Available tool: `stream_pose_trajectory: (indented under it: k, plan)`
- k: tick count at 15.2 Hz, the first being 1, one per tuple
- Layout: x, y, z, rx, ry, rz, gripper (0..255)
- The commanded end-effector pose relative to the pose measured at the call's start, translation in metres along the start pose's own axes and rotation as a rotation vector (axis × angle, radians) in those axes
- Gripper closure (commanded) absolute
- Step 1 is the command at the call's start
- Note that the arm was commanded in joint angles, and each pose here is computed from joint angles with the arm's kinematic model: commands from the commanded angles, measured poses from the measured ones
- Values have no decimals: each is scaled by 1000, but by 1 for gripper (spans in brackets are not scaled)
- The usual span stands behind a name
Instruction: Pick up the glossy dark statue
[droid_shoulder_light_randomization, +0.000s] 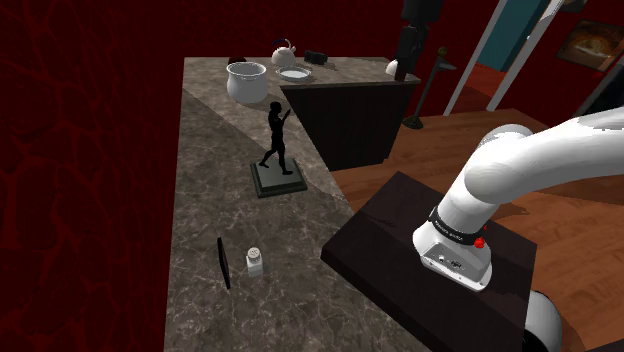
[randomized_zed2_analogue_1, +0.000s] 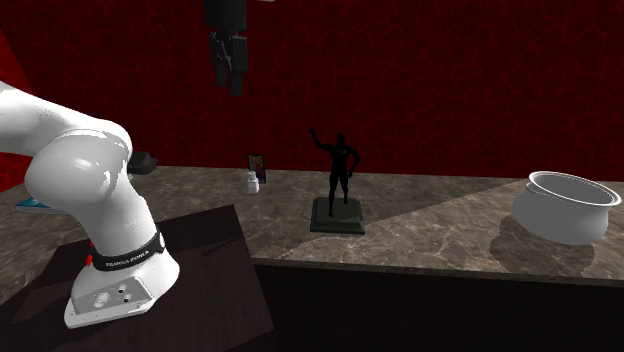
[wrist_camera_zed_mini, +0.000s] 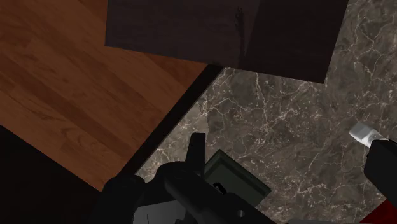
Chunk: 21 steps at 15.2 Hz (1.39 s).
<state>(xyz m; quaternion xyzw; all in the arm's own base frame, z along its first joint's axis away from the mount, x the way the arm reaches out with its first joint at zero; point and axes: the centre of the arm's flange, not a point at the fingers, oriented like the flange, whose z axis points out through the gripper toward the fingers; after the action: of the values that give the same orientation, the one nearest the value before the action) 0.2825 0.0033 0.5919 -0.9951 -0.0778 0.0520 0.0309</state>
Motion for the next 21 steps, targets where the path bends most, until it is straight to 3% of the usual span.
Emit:
stream_pose_trajectory:
  k: [1,21]
  plan:
    - [0,0,0,0,0,0,0]
    - [244,1,86,59,41,-132,0]
